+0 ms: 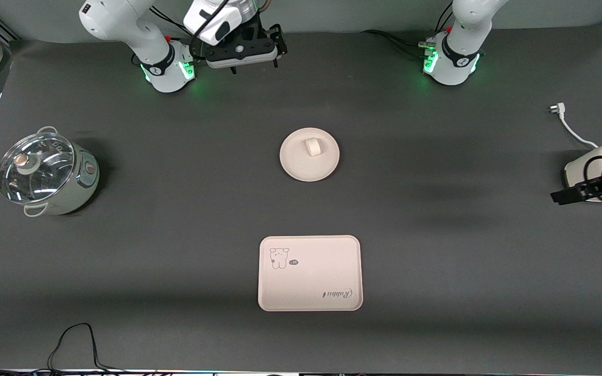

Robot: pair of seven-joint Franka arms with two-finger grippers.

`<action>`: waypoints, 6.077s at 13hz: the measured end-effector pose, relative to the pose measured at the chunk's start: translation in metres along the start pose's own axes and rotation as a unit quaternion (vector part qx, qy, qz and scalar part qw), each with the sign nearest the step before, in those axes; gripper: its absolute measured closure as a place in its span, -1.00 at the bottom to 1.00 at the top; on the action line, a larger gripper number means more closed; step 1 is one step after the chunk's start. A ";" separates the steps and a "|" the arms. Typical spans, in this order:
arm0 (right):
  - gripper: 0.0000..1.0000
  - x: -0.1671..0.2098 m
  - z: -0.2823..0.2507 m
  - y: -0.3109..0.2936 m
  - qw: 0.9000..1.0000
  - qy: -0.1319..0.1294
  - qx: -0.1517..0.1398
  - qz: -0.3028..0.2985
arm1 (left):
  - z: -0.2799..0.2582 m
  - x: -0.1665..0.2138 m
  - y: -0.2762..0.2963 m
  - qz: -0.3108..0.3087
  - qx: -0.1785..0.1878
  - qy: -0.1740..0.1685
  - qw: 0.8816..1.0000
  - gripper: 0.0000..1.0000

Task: Place bun in plate and plate on tray
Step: 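Withdraw the left gripper while the right gripper reaches toward the plate, then grasp the plate rim with the right gripper, then carry the plate with the right gripper over the white tray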

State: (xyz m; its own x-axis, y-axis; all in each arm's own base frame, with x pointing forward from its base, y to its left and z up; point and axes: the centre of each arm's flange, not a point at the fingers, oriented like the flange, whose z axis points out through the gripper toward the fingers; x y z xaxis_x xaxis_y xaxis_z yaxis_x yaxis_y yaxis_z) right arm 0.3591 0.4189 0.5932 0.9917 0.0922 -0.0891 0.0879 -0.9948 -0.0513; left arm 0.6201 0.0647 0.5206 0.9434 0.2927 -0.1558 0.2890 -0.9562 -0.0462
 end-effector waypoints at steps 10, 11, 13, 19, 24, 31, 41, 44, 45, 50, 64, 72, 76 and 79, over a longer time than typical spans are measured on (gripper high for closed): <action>-1.00 -0.003 0.165 0.046 0.997 0.037 0.061 0.041 | -0.028 -0.077 0.005 0.053 0.010 0.044 0.998 -1.00; -1.00 -0.005 0.182 0.051 0.996 0.042 0.067 0.047 | -0.027 -0.084 0.003 0.054 0.009 0.045 0.997 -1.00; -1.00 -0.007 0.213 0.057 0.994 0.047 0.078 0.061 | -0.029 -0.093 0.001 0.054 0.008 0.047 0.997 -1.00; -1.00 -0.008 0.308 0.035 0.993 0.055 0.076 0.071 | -0.028 -0.095 0.006 0.060 0.008 0.048 0.997 -1.00; -1.00 0.005 0.373 0.039 0.991 0.088 0.069 0.080 | -0.029 -0.095 0.007 0.067 0.008 0.053 0.996 -1.00; -1.00 0.015 0.415 0.047 0.987 0.106 0.067 0.102 | -0.044 -0.096 0.015 0.076 0.005 0.072 0.994 -1.00; 0.35 0.016 0.415 0.042 0.987 0.107 0.070 0.099 | -0.048 -0.095 0.019 0.079 0.004 0.081 0.994 -1.00; 0.69 0.016 0.415 0.041 0.987 0.107 0.070 0.099 | -0.048 -0.095 0.019 0.079 0.004 0.081 0.994 -1.00; 0.82 0.016 0.414 0.040 0.987 0.108 0.072 0.098 | -0.047 -0.094 0.019 0.080 0.004 0.081 0.994 -1.00; 0.90 0.018 0.407 0.035 0.986 0.113 0.079 0.097 | -0.055 -0.094 0.020 0.079 0.002 0.090 0.993 -1.00; 0.90 0.033 0.207 0.047 0.981 0.099 0.149 0.070 | -0.057 -0.093 0.020 0.080 0.002 0.093 0.992 -1.00; 0.90 0.194 0.217 0.055 0.972 0.145 0.144 0.117 | -0.057 -0.092 0.021 0.080 0.001 0.093 0.992 -1.00; 0.90 0.285 0.223 0.057 0.964 0.163 0.153 0.141 | -0.057 -0.092 0.021 0.080 0.001 0.092 0.993 -1.00; 0.90 0.329 0.232 0.057 0.958 0.168 0.170 0.155 | -0.057 -0.092 0.021 0.080 0.001 0.093 0.992 -1.00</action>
State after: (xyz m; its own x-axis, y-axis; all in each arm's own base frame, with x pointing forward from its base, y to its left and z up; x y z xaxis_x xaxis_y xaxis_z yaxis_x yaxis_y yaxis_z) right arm 0.6688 0.4021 0.3298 0.9443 -0.2821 0.1695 -0.1953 -0.8950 -0.4011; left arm 0.5486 0.0179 0.5901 0.9909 0.1325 0.0228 0.1333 -0.9904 -0.0378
